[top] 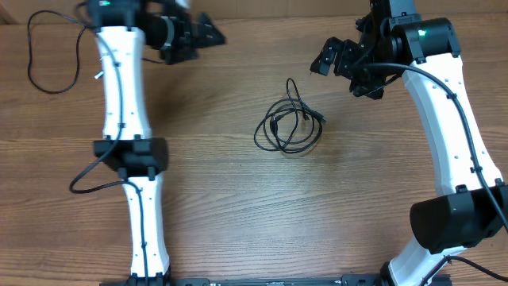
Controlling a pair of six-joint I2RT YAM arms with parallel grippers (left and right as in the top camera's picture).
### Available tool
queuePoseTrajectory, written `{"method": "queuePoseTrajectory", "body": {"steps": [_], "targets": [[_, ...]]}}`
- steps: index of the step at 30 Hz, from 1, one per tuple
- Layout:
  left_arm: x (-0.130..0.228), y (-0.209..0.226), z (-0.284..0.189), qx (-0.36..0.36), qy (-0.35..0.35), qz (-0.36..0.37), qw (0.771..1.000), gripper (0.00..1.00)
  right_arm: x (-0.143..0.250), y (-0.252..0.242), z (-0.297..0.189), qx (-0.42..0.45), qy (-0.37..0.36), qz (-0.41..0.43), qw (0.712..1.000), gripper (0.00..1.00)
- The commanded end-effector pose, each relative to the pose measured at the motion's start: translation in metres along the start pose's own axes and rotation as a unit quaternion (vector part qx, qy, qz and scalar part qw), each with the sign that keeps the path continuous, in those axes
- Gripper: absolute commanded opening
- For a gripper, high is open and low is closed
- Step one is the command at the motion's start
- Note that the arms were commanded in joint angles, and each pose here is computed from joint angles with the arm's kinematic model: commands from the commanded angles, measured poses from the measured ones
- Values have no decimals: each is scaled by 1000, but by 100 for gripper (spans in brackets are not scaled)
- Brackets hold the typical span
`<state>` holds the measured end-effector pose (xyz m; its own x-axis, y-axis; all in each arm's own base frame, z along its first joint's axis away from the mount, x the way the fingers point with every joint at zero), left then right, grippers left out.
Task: Untangle cables
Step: 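Move the left gripper right to the central cable bundle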
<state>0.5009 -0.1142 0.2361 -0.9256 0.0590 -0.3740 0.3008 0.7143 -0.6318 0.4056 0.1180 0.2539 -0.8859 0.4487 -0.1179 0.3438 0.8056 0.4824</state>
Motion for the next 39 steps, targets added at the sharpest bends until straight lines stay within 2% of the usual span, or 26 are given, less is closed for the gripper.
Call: {"method": "queuePoseTrajectory", "body": {"steps": [1, 6, 8, 10, 16, 20, 24, 27, 30, 36, 39], "targets": [[9, -21, 28, -11, 31, 43, 999, 100, 4, 6, -2, -21, 12, 30, 999, 100], [22, -39, 61, -81, 66, 68, 992, 100, -6, -8, -4, 14, -15, 37, 999, 100], [31, -54, 79, -91, 80, 55, 991, 100, -28, -40, -11, 85, -73, 54, 992, 100], [39, -67, 92, -85, 95, 57, 990, 100, -41, -69, -22, 128, -98, 87, 983, 100], [63, -89, 132, -87, 139, 83, 983, 99, -73, -142, -56, 192, -148, 165, 956, 100], [72, -86, 158, -98, 158, 93, 978, 99, -75, -183, -74, 222, -149, 215, 939, 100], [81, -77, 182, -100, 172, 79, 977, 92, -81, -205, -86, 226, -158, 244, 930, 100], [86, -70, 195, -103, 178, 65, 976, 74, -82, -212, -90, 224, -159, 254, 927, 100], [87, -66, 200, -104, 180, 60, 976, 64, -83, -212, -90, 221, -160, 256, 927, 100], [83, -67, 203, -102, 169, 66, 978, 63, -84, -212, -90, 220, -162, 255, 927, 100], [81, -68, 204, -103, 163, 56, 980, 54, -84, -212, -90, 220, -162, 255, 927, 100]]}}
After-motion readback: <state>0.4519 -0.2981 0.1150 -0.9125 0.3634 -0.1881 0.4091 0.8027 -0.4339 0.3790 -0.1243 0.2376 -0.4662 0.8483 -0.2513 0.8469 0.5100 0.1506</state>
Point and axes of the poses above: each gripper's point midway between its finger pads, its own z axis out along the fingers, its own y axis along the line the jaws close on, x = y × z, the point moved 2 cm from there along -z, back along the fingers, and after that the axes turned 10 degrees about z, right-handed, at the moved point
